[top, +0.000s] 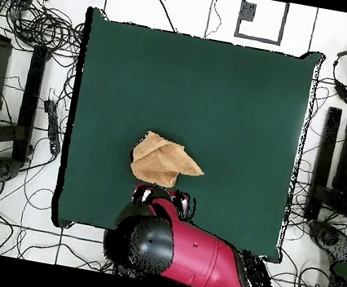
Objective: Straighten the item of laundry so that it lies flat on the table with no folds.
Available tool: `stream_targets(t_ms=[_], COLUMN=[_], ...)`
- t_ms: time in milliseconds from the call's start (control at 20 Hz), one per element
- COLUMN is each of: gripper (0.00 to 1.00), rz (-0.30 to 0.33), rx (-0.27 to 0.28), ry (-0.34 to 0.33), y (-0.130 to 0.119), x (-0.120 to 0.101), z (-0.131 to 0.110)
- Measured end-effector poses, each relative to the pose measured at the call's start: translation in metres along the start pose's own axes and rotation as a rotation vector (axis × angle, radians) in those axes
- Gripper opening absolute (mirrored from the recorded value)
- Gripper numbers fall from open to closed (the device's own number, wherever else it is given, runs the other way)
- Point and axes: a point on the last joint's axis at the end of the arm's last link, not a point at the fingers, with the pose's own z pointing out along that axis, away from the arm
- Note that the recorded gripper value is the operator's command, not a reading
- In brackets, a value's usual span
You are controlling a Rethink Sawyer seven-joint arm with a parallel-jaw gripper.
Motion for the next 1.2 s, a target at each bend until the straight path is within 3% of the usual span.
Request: stream_targets(t_ms=[1200], gripper=[1.0], rz=[-0.01], rx=[-0.008], ry=[0.016], y=[0.007], x=[0.01], z=[0.061])
